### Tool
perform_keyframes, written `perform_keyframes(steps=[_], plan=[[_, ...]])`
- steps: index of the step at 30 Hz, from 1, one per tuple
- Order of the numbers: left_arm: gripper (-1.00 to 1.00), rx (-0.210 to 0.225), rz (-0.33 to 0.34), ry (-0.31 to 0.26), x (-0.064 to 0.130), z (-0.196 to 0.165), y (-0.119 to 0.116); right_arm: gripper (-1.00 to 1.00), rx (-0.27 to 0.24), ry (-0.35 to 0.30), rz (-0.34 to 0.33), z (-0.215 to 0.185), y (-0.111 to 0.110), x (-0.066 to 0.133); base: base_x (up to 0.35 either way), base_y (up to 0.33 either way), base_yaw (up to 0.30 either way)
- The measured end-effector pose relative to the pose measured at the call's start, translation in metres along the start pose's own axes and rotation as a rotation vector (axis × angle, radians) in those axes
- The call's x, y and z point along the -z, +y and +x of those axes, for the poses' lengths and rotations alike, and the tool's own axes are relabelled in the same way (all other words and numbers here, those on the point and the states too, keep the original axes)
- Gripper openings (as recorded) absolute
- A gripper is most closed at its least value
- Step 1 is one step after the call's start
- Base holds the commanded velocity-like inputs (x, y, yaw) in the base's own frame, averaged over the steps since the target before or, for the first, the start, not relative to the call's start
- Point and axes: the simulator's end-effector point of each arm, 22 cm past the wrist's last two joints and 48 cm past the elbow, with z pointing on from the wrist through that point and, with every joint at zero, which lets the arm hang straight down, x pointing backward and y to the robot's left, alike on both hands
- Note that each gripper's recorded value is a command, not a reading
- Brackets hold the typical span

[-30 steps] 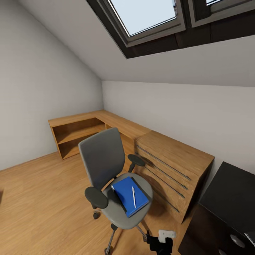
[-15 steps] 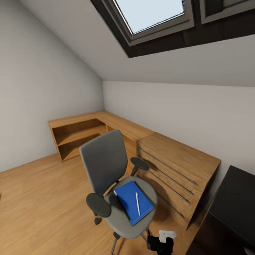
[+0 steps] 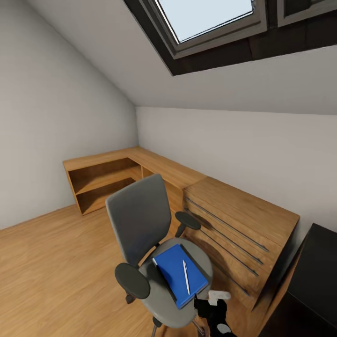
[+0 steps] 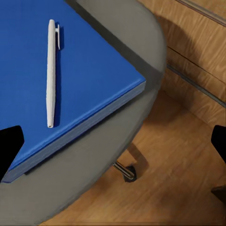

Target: In the bedroom, organize the workspace by keeping the computer under the desk, ensuring the monitor is on the desk, placing the keyboard on the desk next to the monitor, placing the mouse on the desk next to the keyboard, moving the folder from the swivel chair onto the desk next to the mouse, stacking the notebook on top of the folder with the pen on top of the notebook, and positioning the swivel chair next to the desk.

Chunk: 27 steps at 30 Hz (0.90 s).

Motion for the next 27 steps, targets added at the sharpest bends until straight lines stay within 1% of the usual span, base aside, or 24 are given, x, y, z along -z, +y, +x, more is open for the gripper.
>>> perform_keyframes(steps=[2, 6, 7, 11, 12, 13, 14, 16, 18, 20, 21, 22, 23, 24, 25, 27], plan=[[1.00, 0.000, -0.001, -0.002, 0.000, -0.001, 0.001, 1.00, 0.007, 0.022, 0.005, -0.013, -0.003, -0.006, 0.009, 0.001, 0.000], [1.00, 0.000, 0.001, -0.003, 0.000, -0.001, 0.001, 1.00, 0.016, 0.052, 0.009, -0.029, -0.005, -0.012, 0.122, 0.001, 0.000], [1.00, 0.000, 0.002, -0.003, 0.000, -0.001, 0.000, 1.00, 0.022, 0.079, 0.010, -0.032, -0.006, -0.013, 0.233, 0.000, 0.000], [1.00, -0.001, 0.003, -0.005, 0.000, -0.002, 0.000, 1.00, 0.041, 0.151, 0.010, -0.043, -0.005, -0.019, 0.278, 0.000, 0.000], [1.00, -0.002, 0.003, -0.005, 0.000, -0.002, 0.000, 1.00, 0.052, 0.194, 0.010, -0.051, -0.005, -0.022, 0.305, 0.000, 0.000], [1.00, -0.002, 0.003, -0.005, 0.000, -0.002, 0.000, 1.00, 0.056, 0.216, 0.010, -0.055, -0.004, -0.023, 0.322, 0.000, 0.000], [1.00, -0.002, 0.004, -0.006, 0.000, -0.002, 0.000, 1.00, 0.071, 0.294, 0.008, -0.067, -0.002, -0.024, 0.324, 0.000, 0.000], [1.00, -0.002, 0.004, -0.006, 0.000, -0.002, 0.000, 1.00, 0.077, 0.319, 0.007, -0.073, -0.001, -0.024, 0.327, 0.000, 0.000], [1.00, -0.002, 0.004, -0.006, 0.000, -0.002, 0.000, 1.00, 0.079, 0.335, 0.008, -0.074, -0.001, -0.023, 0.329, 0.000, 0.000], [1.00, -0.002, 0.005, -0.006, 0.000, -0.002, 0.000, 1.00, 0.092, 0.407, 0.004, -0.067, 0.000, -0.018, 0.321, 0.000, 0.000], [1.00, -0.003, 0.004, -0.007, 0.000, -0.003, 0.001, 1.00, 0.098, 0.431, 0.002, -0.063, 0.000, -0.016, 0.173, 0.000, 0.000], [1.00, -0.007, -0.004, -0.013, -0.001, -0.007, 0.006, 1.00, 0.105, 0.459, 0.000, -0.058, 0.000, -0.014, 0.111, 0.000, 0.000], [1.00, -0.010, -0.010, -0.017, -0.002, -0.010, 0.011, 1.00, 0.109, 0.473, -0.003, -0.055, 0.002, -0.013, 0.071, 0.000, 0.000], [1.00, -0.013, -0.016, -0.023, -0.003, -0.014, 0.016, 1.00, 0.113, 0.483, -0.008, -0.053, 0.005, -0.011, 0.036, 0.000, 0.000], [1.00, -0.015, -0.024, -0.030, -0.004, -0.020, 0.023, 1.00, 0.119, 0.504, -0.022, -0.045, 0.014, -0.008, 0.029, 0.000, 0.000], [1.00, -0.015, -0.026, -0.038, -0.005, -0.025, 0.025, 1.00, 0.127, 0.529, -0.036, -0.034, 0.021, -0.004, 0.015, 0.000, 0.000]])
